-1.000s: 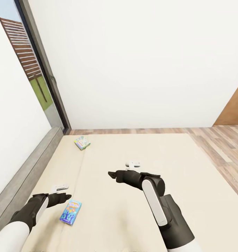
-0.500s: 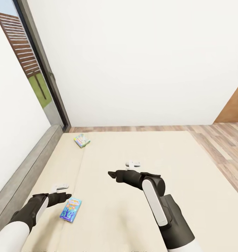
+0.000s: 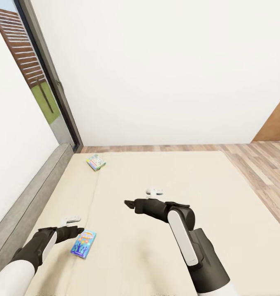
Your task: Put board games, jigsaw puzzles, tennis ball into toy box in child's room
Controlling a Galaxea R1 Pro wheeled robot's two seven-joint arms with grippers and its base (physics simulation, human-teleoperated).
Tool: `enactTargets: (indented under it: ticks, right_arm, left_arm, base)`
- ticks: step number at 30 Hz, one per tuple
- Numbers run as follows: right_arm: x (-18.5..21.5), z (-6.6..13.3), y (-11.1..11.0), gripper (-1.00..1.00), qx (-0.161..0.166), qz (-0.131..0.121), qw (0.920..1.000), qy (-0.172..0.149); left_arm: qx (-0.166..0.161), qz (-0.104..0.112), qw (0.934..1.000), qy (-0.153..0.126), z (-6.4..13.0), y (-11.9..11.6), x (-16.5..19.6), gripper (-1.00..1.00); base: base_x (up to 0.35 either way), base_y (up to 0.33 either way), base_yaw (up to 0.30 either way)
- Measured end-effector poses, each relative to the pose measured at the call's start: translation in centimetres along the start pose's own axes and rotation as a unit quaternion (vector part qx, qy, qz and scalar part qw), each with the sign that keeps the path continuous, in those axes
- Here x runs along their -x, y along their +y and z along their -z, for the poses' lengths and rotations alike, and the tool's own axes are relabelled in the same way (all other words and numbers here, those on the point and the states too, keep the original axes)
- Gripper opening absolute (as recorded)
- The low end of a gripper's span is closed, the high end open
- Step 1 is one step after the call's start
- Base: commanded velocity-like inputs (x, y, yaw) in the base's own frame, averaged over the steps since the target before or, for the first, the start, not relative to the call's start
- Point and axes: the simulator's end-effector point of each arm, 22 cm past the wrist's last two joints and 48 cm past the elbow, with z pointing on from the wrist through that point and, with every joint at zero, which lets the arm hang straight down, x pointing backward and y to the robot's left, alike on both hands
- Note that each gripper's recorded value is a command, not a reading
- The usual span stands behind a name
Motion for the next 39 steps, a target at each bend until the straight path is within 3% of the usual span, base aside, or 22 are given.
enactTargets:
  ticks: [8,12,23,39]
  right_arm:
    - [0.1,0.2,3.3,1.0,0.079,-0.005,0.9969,-0.004]
    - [0.0,0.1,3.8,1.0,0.094,-0.007,0.9955,-0.003]
    - [-0.4,-0.4,3.7,1.0,0.104,-0.013,0.9945,-0.003]
    - [-3.4,-1.2,3.1,1.0,0.103,-0.031,0.9939,0.022]
  left_arm:
    - [0.001,0.0,1.0,0.007,-0.5,0.1,-0.6,1.0]
    - [0.001,0.001,1.0,0.01,-0.7,0.1,-0.9,1.0]
    - [0.002,0.001,0.9998,0.019,-1.3,0.3,-1.8,1.0]
    - [-0.004,0.001,0.9996,0.03,-2.4,-0.7,-3.0,1.0]
  base:
    - [0.0,0.0,0.0]
    - [0.0,0.0,0.0]
    - [0.0,0.0,0.0]
    - [0.0,0.0,0.0]
